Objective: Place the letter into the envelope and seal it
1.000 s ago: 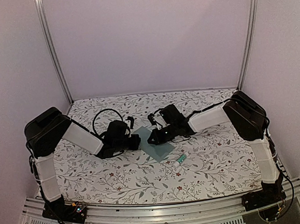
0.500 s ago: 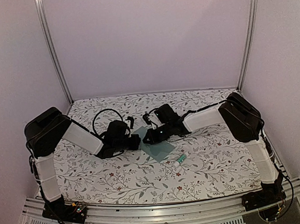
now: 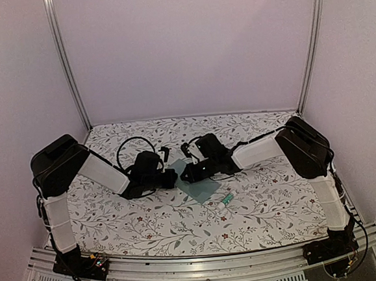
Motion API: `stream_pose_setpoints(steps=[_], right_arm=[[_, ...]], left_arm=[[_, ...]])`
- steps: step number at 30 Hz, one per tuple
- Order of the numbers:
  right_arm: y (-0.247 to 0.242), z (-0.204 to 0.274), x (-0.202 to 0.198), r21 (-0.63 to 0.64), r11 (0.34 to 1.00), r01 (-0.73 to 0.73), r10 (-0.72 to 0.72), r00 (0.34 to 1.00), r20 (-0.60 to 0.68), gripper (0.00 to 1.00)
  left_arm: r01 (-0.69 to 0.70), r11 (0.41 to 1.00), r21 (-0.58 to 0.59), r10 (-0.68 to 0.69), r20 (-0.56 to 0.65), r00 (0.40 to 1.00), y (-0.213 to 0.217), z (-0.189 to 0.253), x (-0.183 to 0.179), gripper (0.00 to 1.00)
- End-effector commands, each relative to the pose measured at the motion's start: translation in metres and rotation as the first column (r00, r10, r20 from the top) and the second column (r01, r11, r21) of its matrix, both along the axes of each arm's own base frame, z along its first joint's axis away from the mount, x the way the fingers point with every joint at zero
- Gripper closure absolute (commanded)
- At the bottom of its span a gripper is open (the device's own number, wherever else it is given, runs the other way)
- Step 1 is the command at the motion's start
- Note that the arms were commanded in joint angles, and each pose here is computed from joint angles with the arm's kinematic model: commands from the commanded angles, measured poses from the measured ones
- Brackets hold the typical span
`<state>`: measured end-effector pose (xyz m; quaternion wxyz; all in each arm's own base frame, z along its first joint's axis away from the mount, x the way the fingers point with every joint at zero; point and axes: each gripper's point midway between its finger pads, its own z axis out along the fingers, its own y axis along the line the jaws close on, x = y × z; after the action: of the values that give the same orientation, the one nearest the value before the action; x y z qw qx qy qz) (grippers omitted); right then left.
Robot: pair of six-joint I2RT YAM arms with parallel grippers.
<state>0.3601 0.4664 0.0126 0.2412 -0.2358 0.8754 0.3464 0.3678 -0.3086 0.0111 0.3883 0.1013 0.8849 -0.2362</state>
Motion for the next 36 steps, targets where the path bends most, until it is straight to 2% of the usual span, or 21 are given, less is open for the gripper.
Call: stream_pose_setpoints(steps=[1,10,24,36], right_arm=[[-0.045,-0.05,-0.027,-0.169,0.985,0.022,-0.039,0.994,-0.1,0.95],[-0.053,-0.045,-0.035,-0.161,0.986,0.029,-0.047,0.993,-0.106,0.95],[-0.029,-0.061,-0.005,-0.139,0.99,0.038,-0.053,0.993,-0.109,0.95],[-0.041,-0.065,-0.01,-0.166,0.985,0.044,-0.063,0.991,-0.116,0.95]], left_arm=[[0.024,0.998,0.061,-0.019,-0.08,0.997,0.007,-0.023,-0.02,1.0],[0.023,0.997,0.07,-0.017,-0.082,0.996,0.009,-0.024,-0.02,1.0],[0.034,0.997,0.069,-0.028,-0.093,0.995,0.007,-0.028,-0.022,1.0],[0.029,0.997,0.068,-0.023,-0.09,0.996,0.008,-0.025,-0.022,1.0]])
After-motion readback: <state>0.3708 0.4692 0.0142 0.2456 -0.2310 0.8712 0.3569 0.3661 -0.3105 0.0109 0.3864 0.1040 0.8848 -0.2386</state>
